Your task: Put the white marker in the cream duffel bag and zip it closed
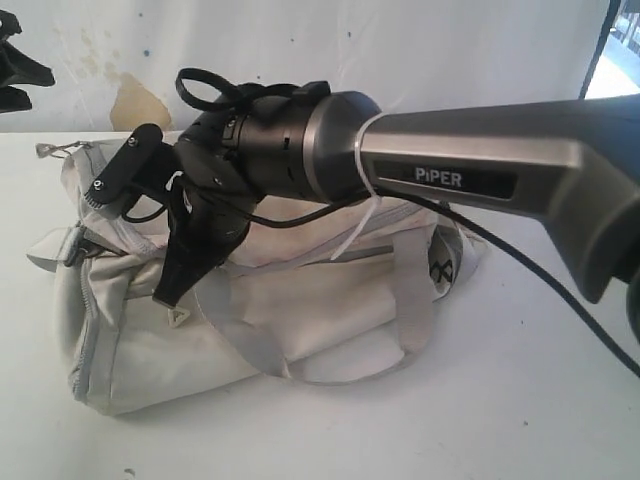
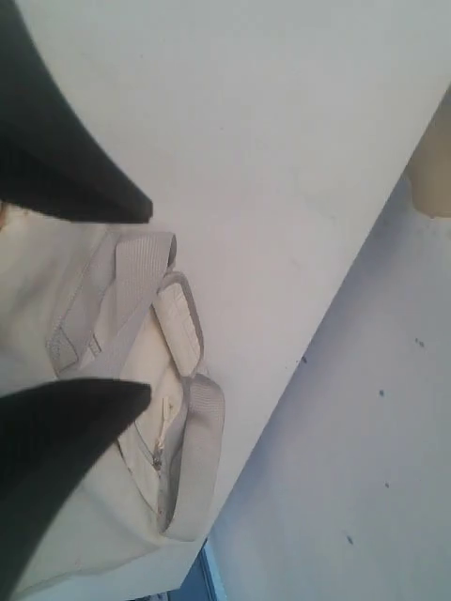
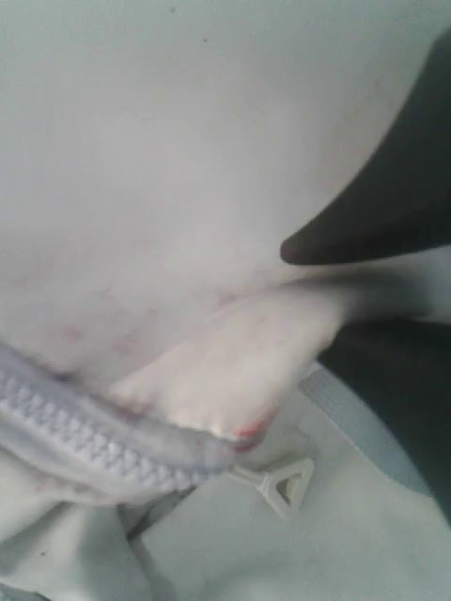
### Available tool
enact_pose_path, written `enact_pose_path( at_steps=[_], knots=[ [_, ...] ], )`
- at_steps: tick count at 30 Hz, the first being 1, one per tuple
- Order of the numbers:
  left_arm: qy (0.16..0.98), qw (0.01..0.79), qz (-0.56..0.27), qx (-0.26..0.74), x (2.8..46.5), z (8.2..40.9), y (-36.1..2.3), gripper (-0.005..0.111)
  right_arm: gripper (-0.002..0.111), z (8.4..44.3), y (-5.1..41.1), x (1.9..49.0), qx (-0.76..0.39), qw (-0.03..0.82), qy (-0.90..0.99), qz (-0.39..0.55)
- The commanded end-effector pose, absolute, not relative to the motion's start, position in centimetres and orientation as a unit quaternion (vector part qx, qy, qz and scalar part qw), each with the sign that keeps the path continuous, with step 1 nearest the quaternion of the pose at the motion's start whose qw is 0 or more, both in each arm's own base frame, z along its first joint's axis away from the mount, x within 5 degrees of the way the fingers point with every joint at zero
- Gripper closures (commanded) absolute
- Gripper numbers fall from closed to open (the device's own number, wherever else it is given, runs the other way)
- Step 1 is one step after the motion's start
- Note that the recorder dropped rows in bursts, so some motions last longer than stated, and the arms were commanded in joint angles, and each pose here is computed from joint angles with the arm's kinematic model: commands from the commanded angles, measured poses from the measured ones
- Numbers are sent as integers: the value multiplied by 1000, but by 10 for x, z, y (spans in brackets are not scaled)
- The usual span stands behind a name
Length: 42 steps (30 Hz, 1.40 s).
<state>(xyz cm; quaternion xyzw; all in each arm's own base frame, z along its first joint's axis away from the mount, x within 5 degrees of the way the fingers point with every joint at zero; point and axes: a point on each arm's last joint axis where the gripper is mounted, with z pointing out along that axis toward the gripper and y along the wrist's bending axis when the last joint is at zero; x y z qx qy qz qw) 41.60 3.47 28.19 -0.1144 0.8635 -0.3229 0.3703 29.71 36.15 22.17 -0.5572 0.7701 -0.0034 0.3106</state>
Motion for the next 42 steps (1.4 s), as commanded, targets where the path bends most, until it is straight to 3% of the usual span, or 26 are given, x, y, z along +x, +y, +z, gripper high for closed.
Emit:
enact_pose_path(
  at_steps=[1,4,10,18,25,32,38,42],
  knots=[
    [863,373,-324,-105,414,287,34,38,60,222,358,300,-526,312,791,7],
    [865,373,-320,-100,413,288,34,40,47,223,356,300,-496,303,814,12],
    [875,395,-273,-57,398,312,35,68,47,249,344,293,-423,293,857,22],
    [897,385,-215,11,374,335,26,68,47,280,320,294,-339,255,905,11],
    [928,337,-155,30,358,339,8,68,60,295,281,314,-259,207,943,24],
    [942,311,-103,70,347,344,-21,68,62,303,241,331,-237,151,957,68],
    [960,269,-55,56,340,338,-36,69,89,303,197,356,-183,135,970,81],
    [966,253,-53,25,338,336,-36,80,105,303,164,372,-140,139,978,75]
  ],
)
